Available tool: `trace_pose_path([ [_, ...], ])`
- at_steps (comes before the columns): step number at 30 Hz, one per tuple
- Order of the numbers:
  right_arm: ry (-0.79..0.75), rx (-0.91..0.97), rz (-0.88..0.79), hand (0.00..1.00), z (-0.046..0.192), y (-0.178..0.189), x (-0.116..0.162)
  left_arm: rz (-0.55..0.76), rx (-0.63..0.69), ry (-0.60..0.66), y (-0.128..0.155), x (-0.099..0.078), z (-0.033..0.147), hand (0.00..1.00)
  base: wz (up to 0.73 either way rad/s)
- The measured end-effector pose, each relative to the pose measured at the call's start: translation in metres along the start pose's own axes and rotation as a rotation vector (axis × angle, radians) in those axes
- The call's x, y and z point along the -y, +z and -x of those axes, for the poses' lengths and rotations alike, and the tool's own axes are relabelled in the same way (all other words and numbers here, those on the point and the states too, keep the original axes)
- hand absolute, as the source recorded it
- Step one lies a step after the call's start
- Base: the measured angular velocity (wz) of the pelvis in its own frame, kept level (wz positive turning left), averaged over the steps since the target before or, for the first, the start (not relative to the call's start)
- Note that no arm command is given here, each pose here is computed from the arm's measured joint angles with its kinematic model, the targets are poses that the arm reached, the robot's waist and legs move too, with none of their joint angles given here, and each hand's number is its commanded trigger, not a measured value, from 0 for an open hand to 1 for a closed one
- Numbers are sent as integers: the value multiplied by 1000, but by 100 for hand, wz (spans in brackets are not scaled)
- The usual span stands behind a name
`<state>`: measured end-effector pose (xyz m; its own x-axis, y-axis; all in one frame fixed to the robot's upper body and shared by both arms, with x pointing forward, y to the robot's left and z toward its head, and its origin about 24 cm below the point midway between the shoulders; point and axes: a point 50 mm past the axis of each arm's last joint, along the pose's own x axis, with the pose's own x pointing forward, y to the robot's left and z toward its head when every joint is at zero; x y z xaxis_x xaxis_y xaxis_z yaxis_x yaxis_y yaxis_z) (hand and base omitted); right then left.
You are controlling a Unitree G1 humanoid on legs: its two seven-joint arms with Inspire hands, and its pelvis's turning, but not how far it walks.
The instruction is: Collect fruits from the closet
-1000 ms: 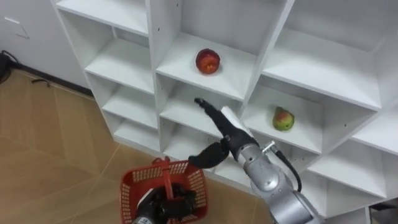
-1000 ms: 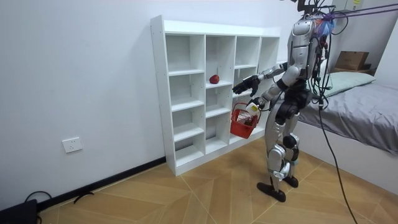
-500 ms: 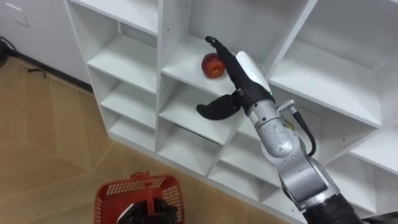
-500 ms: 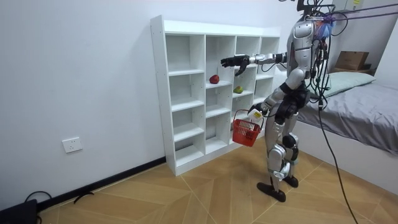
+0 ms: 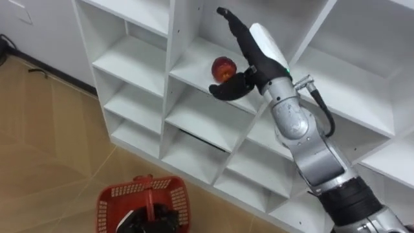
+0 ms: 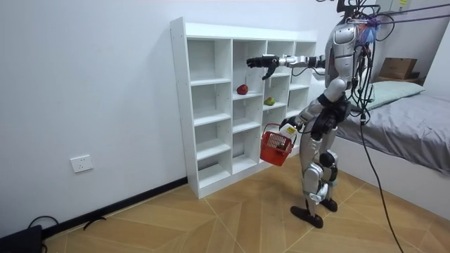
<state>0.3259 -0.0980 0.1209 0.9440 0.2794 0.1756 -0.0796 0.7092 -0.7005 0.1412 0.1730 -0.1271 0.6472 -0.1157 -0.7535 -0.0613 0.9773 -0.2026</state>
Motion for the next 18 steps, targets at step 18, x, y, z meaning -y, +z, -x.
trace_pose_path([
  [18, 14, -334, 194, 0, -3, -77, 10, -41, 18, 31, 6, -21, 10, 100, 13],
])
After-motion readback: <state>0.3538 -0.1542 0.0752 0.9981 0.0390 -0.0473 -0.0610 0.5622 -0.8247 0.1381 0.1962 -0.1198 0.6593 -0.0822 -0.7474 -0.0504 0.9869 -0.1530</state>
